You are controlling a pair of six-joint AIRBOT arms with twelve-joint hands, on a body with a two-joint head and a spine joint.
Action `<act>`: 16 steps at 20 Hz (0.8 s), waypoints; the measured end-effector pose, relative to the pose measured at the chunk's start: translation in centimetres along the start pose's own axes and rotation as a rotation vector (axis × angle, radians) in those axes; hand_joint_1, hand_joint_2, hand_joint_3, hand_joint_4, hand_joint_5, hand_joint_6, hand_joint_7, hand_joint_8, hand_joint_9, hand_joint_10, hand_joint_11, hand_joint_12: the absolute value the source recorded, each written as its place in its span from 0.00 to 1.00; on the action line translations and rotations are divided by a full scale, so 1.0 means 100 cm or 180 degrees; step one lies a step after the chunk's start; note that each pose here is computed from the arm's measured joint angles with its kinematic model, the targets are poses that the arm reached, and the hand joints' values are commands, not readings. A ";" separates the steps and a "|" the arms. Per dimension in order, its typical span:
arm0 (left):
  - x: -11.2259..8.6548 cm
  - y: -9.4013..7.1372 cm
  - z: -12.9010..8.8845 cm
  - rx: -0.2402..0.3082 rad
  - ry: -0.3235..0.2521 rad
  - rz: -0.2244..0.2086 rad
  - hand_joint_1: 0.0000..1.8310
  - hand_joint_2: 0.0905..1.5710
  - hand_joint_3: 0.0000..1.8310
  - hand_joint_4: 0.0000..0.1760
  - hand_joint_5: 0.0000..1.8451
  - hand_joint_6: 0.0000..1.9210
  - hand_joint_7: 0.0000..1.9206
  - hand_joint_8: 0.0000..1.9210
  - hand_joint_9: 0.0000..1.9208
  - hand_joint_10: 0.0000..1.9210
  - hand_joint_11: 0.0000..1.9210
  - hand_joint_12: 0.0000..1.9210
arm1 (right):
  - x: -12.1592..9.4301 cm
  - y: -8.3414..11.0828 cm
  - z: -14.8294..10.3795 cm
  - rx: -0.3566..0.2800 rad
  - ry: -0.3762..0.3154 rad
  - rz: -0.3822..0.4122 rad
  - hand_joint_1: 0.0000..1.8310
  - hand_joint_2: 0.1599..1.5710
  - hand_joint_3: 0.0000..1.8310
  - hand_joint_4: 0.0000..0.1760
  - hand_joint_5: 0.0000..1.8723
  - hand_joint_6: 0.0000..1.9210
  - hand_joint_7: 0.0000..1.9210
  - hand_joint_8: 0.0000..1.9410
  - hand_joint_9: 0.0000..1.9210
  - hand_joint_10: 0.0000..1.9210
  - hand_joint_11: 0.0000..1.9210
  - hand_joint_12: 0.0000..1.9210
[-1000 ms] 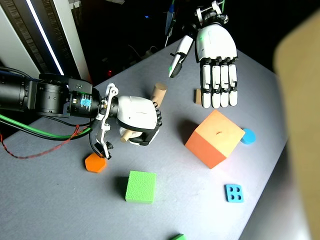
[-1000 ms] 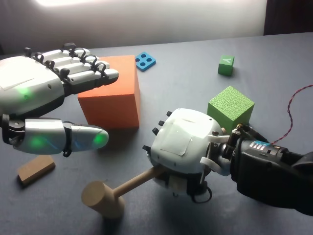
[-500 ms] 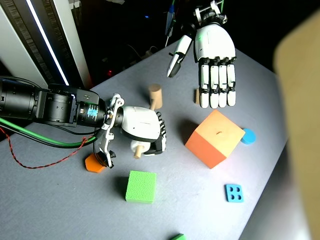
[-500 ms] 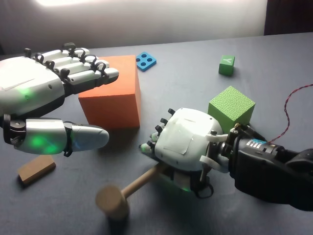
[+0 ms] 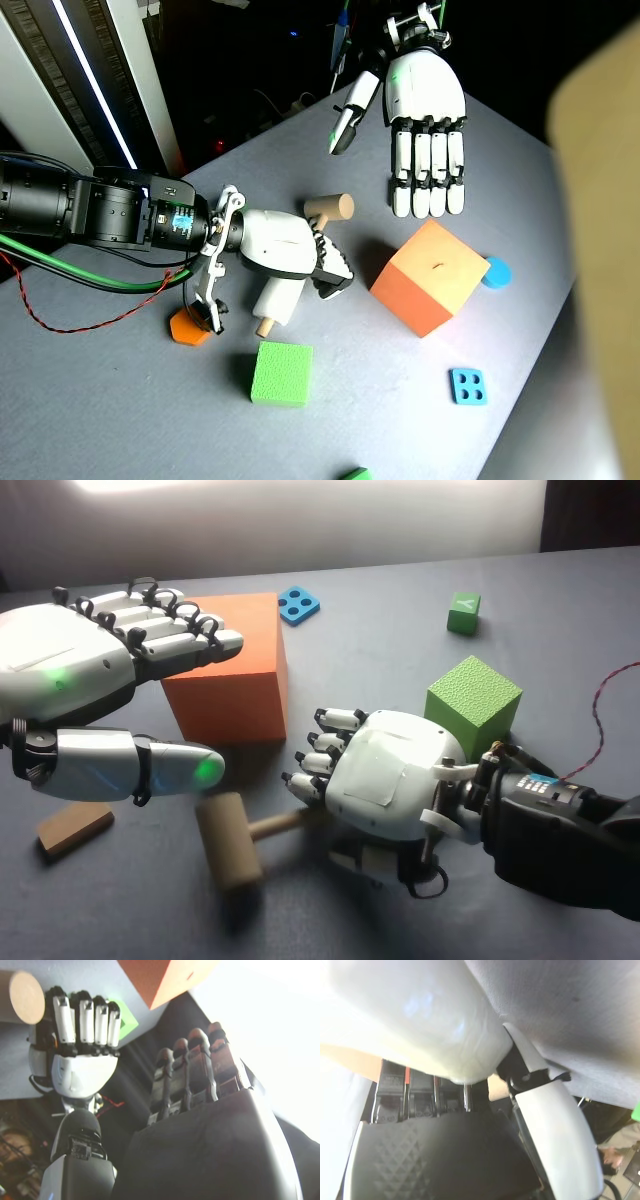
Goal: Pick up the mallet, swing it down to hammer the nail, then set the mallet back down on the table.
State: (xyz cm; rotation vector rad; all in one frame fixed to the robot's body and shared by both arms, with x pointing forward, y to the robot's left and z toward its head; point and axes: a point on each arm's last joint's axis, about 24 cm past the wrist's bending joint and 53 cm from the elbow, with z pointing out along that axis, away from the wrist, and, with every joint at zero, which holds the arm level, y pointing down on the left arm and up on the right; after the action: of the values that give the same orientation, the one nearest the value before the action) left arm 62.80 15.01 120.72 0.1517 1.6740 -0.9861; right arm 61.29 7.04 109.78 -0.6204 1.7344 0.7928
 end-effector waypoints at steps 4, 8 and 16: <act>-0.001 -0.001 0.000 0.0005 -0.0005 -0.0006 0.00 0.73 0.00 0.00 0.08 0.00 0.08 0.00 0.07 0.01 0.03 0.03 | -0.006 -0.003 -0.007 0.0019 -0.0020 0.0011 0.22 0.83 0.00 0.00 0.24 0.24 0.29 0.18 0.24 0.28 0.05 0.61; -0.004 -0.003 0.001 0.0020 -0.0031 -0.0012 0.00 0.73 0.00 0.00 0.08 0.00 0.07 0.00 0.07 0.00 0.04 0.03 | -0.034 -0.007 -0.019 0.0047 -0.0164 0.0035 0.19 0.78 0.00 0.00 0.29 0.08 0.33 0.04 0.26 0.17 0.03 0.60; -0.001 -0.004 0.002 0.0015 -0.0004 -0.0032 0.00 0.73 0.00 0.00 0.10 0.00 0.09 0.00 0.09 0.00 0.05 0.04 | -0.089 -0.019 -0.065 0.0225 -0.0379 0.0580 0.19 0.72 0.00 0.00 0.27 0.00 0.29 0.00 0.26 0.04 0.01 0.55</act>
State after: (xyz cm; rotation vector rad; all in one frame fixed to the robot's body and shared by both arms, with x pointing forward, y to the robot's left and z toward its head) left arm 62.75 14.67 121.00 0.1460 1.6727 -0.9975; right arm 61.31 1.04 119.19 -0.3637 1.7176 0.8727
